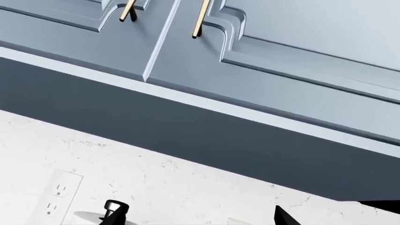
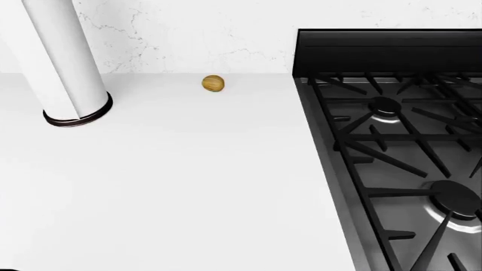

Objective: Close the microwave door

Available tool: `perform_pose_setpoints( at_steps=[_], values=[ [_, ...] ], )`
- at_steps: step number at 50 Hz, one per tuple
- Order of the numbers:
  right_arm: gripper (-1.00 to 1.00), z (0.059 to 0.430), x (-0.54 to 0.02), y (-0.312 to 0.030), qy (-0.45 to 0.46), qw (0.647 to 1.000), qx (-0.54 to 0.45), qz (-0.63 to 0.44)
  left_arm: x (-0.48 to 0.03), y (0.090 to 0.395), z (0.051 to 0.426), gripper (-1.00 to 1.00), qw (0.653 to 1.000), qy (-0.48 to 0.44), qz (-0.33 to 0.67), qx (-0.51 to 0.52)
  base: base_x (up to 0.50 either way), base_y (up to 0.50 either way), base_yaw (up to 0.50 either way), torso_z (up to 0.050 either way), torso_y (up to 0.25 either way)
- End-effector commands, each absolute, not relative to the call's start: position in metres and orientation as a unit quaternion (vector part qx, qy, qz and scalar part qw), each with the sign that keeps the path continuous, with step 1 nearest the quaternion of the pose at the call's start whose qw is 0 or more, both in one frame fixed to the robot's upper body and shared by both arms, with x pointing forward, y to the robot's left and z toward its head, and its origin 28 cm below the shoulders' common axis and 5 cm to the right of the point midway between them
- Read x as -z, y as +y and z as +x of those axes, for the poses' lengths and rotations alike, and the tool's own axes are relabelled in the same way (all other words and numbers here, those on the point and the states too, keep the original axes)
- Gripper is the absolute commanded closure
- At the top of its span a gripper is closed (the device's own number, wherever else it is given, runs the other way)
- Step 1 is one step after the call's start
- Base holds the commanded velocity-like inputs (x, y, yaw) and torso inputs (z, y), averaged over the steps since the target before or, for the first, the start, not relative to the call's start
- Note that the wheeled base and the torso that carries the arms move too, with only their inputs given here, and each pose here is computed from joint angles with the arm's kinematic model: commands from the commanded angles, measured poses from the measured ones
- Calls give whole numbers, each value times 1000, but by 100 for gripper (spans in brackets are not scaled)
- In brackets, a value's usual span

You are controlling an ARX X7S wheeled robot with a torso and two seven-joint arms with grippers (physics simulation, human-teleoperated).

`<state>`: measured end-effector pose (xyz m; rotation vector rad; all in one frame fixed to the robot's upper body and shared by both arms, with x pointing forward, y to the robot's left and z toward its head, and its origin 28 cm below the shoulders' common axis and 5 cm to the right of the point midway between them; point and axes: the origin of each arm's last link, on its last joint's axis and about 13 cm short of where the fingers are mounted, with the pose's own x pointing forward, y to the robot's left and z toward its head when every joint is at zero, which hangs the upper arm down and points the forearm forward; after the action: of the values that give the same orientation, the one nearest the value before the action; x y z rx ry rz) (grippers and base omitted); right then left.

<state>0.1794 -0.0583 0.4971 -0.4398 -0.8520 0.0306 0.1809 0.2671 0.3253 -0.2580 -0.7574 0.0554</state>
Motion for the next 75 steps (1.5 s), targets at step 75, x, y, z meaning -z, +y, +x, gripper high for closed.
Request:
perform_pose_setpoints(
  at_steps=[75],
  values=[
    [-100,176,-541,-122,-387,886,78,-243,-322,265,180,-100,924,-361,-122,-22,0,0,0,0,0]
  ],
)
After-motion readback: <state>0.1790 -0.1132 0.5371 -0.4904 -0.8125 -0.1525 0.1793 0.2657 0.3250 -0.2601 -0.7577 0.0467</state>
